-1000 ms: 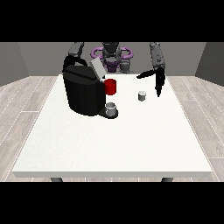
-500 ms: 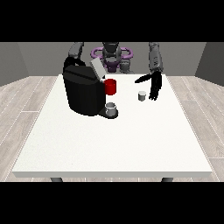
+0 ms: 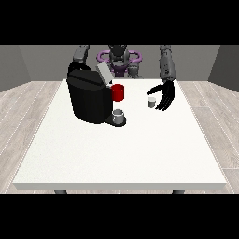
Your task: Insert the coffee pod into the coffee machine and close the lid
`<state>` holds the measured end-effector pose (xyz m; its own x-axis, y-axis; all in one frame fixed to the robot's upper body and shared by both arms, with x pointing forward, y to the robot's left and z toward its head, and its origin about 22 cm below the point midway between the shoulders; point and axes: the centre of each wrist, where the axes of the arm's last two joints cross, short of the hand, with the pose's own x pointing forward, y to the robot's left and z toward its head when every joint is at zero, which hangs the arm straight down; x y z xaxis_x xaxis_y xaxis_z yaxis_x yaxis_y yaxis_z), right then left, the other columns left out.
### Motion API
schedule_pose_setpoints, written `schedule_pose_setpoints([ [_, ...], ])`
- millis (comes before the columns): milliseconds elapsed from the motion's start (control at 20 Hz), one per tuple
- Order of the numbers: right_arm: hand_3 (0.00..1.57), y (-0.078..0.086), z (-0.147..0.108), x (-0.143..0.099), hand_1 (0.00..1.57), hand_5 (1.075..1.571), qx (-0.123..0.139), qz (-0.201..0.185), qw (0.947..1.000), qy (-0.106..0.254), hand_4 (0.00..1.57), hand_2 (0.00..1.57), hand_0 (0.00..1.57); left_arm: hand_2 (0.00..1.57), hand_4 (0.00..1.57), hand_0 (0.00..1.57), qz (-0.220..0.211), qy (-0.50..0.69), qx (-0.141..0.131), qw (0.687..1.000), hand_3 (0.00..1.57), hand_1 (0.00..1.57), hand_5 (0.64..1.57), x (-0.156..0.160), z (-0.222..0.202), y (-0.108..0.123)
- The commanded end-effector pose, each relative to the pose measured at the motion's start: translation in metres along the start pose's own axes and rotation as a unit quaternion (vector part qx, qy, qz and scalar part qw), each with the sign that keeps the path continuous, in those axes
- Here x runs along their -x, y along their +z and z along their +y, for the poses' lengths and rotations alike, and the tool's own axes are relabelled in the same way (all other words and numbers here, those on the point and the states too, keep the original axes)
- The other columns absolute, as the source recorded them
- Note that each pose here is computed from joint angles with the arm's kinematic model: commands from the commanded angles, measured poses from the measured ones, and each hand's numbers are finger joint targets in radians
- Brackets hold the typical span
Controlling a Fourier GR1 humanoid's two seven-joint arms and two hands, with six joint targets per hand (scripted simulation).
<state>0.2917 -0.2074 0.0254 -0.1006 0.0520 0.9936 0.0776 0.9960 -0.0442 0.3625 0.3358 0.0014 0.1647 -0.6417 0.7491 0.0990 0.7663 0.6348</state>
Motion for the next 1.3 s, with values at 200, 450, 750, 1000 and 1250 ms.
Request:
schedule_pose_setpoints([
  [200, 0.0, -0.015, -0.003, -0.01, 0.0, 1.571, 0.006, -0.015, 0.9998, -0.01, 0.49, 0.0, 0.0, 0.79, 0.0, 0.65, -0.035, -0.077, -0.027, 0.996, 0.53, 0.65, 1.571, -0.009, -0.018, -0.008],
  [450, 0.0, -0.01, -0.015, 0.001, 0.0, 1.571, 0.004, 0.007, 0.9999, -0.008, 0.49, 0.0, 0.0, 0.85, 0.29, 0.69, -0.031, -0.089, -0.042, 0.995, 0.65, 0.69, 1.571, -0.013, -0.034, -0.011],
  [750, 0.0, 0.008, -0.012, 0.012, 0.0, 1.571, 0.008, 0.009, 0.9999, -0.006, 0.49, 0.0, 0.0, 1.09, 0.32, 0.97, -0.039, -0.135, -0.051, 0.989, 0.86, 0.97, 1.571, 0.016, -0.016, -0.002],
  [1000, 0.0, 0.001, -0.007, 0.018, 0.0, 1.571, 0.011, 0.003, 0.9997, -0.019, 0.42, 0.0, 0.0, 1.11, 0.29, 1.03, -0.024, -0.162, -0.029, 0.986, 0.89, 1.03, 1.571, -0.007, -0.026, -0.014],
  [1250, 0.0, 0.006, -0.007, 0.031, 0.0, 1.571, 0.039, 0.035, 0.9983, -0.024, 0.44, 0.0, 0.0, 1.43, 0.55, 1.32, -0.074, -0.157, -0.003, 0.985, 1.41, 1.32, 1.571, -0.013, -0.012, -0.016],
])
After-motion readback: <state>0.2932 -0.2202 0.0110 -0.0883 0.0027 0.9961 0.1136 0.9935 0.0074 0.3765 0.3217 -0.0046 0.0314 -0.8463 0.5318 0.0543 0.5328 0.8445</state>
